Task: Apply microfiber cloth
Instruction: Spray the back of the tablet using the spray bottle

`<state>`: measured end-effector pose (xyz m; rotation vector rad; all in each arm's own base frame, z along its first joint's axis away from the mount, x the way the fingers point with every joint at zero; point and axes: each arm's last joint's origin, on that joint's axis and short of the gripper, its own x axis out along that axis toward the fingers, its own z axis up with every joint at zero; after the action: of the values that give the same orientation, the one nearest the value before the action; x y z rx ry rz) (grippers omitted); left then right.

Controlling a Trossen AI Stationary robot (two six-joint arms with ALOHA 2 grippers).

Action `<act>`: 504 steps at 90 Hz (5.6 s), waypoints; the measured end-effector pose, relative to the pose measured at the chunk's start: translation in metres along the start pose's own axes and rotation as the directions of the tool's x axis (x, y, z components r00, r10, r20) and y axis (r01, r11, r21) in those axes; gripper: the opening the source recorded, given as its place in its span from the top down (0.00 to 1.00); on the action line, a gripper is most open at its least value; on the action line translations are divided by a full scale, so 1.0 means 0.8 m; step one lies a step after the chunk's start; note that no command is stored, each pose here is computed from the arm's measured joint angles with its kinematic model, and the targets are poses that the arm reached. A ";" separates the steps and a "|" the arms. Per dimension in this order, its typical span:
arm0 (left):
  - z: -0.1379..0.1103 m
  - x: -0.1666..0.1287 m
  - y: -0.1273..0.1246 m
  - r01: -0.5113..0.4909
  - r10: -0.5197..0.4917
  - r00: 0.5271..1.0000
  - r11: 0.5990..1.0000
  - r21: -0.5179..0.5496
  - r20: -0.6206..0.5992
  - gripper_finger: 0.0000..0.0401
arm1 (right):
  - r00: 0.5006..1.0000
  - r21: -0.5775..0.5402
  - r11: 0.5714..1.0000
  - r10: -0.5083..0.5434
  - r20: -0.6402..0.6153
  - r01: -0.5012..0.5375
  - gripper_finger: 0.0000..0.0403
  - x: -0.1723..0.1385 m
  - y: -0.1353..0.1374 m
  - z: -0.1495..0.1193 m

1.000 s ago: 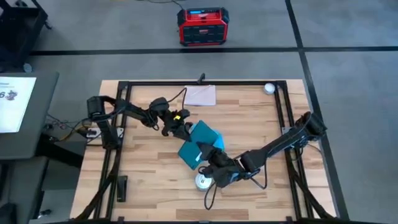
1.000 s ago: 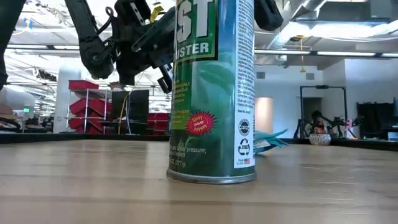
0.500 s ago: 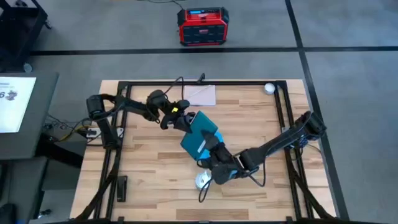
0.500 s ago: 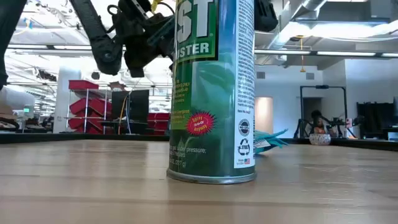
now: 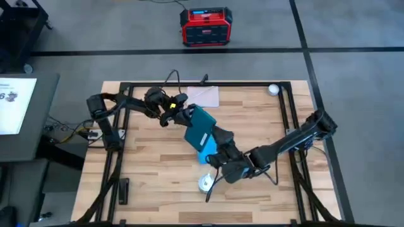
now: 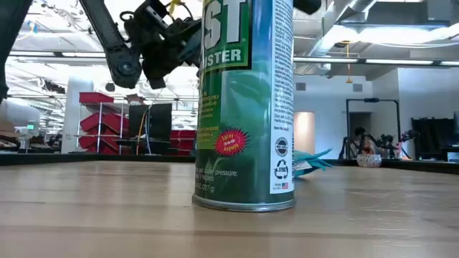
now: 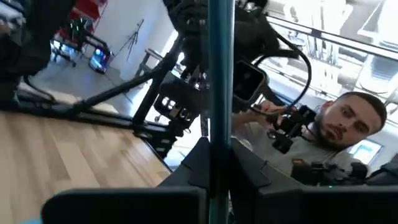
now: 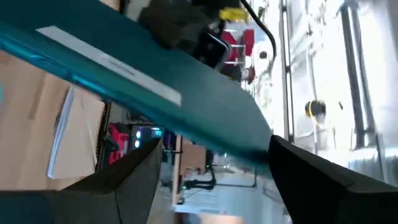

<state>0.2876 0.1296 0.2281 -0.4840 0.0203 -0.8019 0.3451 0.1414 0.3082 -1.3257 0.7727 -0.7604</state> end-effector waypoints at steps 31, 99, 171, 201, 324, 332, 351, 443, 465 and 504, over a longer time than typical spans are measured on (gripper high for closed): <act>0.020 -0.046 -0.033 -0.089 0.080 0.995 0.981 0.171 0.059 0.99 | 0.998 0.247 0.967 -0.054 -0.037 0.062 0.32 -0.034 -0.068 -0.051; -0.023 -0.097 -0.030 -0.532 0.582 0.813 0.731 0.427 0.018 0.99 | 0.988 0.922 0.365 0.126 0.084 -0.125 0.56 -0.056 -0.005 -0.174; -0.034 -0.022 -0.052 -0.581 0.689 0.724 0.603 0.547 0.009 0.99 | 0.611 0.672 -0.099 0.336 0.717 -0.734 1.00 -0.089 0.041 -0.034; -0.039 -0.010 -0.054 -0.596 0.721 0.693 0.569 0.567 0.004 0.99 | 0.511 0.614 -0.253 0.373 0.775 -0.747 1.00 -0.101 0.043 -0.032; -0.050 0.043 -0.081 -0.706 0.805 0.585 0.449 0.547 0.094 0.99 | 0.548 0.621 -0.026 0.443 0.710 -0.783 1.00 -0.061 0.020 -0.012; -0.063 0.048 -0.091 -0.740 0.838 0.534 0.398 0.542 0.113 0.99 | 0.553 0.627 -0.012 0.461 0.694 -0.779 1.00 -0.060 0.010 -0.012; -0.098 0.019 -0.136 -0.818 0.836 0.502 0.377 0.435 0.221 0.99 | 0.543 0.628 -0.015 0.486 0.684 -0.778 1.00 -0.056 0.010 -0.013; -0.116 0.075 -0.122 -0.779 0.774 0.592 0.480 0.403 0.224 0.99 | 0.414 0.644 0.020 0.782 0.467 -0.765 1.00 0.003 -0.044 0.018; -0.122 0.085 -0.134 -0.785 0.786 0.573 0.444 0.431 0.233 0.99 | 0.357 0.648 -0.027 0.817 0.454 -0.761 1.00 0.003 -0.040 0.032; -0.149 0.064 -0.145 -0.825 0.788 0.542 0.436 0.359 0.290 0.99 | 0.350 0.654 -0.052 0.811 0.469 -0.754 1.00 0.008 -0.046 0.039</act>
<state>0.2201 -0.0232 0.1794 0.0019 -0.0125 0.2107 0.3731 0.1491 0.3469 0.2013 0.9058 -0.0610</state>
